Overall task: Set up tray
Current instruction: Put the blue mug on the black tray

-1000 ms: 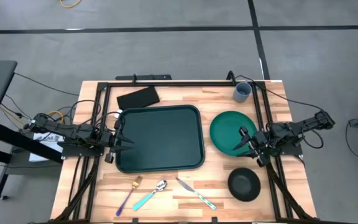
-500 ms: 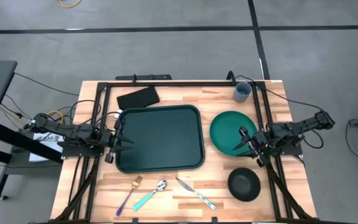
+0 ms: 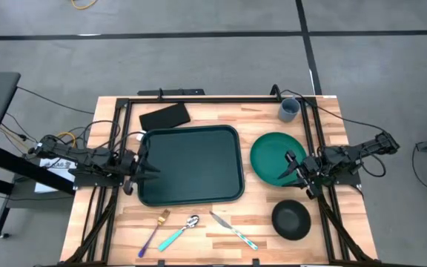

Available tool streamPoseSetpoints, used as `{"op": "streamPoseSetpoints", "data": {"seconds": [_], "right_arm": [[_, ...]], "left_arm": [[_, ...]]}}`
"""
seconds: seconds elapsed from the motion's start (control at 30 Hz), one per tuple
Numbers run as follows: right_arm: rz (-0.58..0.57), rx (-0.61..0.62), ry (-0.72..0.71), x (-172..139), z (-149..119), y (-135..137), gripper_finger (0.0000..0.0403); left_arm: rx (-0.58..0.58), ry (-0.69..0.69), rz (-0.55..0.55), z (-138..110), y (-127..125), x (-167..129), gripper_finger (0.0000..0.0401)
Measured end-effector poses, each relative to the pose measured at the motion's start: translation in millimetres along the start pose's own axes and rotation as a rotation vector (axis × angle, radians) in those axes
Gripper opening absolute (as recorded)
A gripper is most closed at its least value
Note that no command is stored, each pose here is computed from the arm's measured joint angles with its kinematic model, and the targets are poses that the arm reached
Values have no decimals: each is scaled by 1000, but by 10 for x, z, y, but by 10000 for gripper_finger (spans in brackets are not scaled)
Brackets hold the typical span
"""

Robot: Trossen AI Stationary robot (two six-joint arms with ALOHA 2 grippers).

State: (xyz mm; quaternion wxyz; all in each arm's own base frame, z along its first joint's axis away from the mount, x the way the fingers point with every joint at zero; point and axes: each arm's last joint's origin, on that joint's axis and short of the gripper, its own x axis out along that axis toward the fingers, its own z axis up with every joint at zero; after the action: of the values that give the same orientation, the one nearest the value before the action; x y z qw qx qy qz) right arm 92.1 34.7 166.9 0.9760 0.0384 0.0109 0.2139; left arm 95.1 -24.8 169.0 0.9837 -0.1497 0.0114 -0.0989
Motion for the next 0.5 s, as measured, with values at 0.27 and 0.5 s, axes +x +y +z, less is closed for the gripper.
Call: {"op": "streamPoseSetpoints", "data": {"seconds": [0.27,0.5], "right_arm": [[0,0,0,0,1,0,127],[-214,7,-32,-7,17,-62,127]], "left_arm": [[-513,-33,39,11,12,-1,98],[-619,-179,137,77,40,-8,98]]}}
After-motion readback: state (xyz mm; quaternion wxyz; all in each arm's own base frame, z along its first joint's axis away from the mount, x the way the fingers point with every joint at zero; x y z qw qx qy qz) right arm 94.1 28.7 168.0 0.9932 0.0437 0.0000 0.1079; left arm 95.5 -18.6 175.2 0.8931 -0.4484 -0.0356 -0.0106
